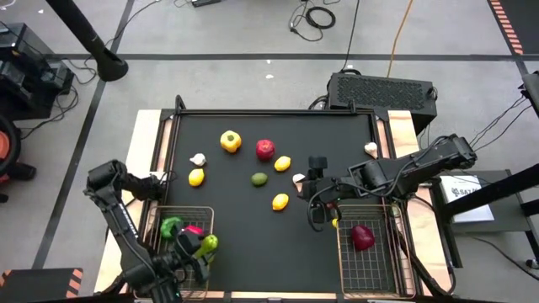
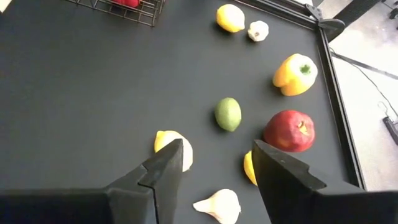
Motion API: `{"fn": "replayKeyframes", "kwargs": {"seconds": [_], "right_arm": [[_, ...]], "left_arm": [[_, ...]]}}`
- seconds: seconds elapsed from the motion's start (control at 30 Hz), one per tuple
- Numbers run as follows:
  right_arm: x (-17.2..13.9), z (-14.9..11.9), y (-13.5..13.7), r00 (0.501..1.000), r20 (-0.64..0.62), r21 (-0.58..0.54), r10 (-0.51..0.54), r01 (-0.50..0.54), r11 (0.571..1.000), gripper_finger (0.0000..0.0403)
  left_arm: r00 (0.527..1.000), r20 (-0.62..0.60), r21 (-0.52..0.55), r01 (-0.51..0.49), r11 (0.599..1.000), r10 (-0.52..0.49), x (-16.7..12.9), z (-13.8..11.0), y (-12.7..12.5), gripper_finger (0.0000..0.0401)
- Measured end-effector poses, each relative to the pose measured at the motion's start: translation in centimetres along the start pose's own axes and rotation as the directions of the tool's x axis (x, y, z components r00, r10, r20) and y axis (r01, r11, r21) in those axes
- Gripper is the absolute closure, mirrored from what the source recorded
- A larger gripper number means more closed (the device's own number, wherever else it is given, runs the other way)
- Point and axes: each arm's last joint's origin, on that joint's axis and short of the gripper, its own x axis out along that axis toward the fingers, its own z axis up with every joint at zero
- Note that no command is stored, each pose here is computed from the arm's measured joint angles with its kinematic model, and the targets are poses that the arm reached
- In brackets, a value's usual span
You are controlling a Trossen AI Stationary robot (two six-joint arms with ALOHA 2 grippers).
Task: Sort produce into baskets
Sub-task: Put the chayote into the left gold wire basket, then put the yellow bell pepper into the left gold wire basket
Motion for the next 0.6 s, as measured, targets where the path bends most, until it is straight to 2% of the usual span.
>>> {"fn": "replayKeyframes", "kwargs": {"seconds": [0.17,0.33,0.6], "right_arm": [[0.0,0.0,0.0,1.000,0.000,-0.003,0.000,0.000,1.000,0.0220],[0.0,0.1,0.0,1.000,0.006,-0.001,0.000,0.000,1.000,0.0220],[0.0,0.1,0.0,1.000,0.006,0.004,-0.001,0.001,1.000,0.0220]], "left_arm": [[0.999,-0.007,-0.056,-0.046,0.997,0.046,0.1,-0.1,0.4,0.0154],[0.995,-0.005,-0.029,-0.100,0.995,0.100,0.1,-0.2,1.0,0.0131],[0.993,-0.006,-0.024,-0.117,0.993,0.117,0.0,-0.2,1.3,0.0128]]}}
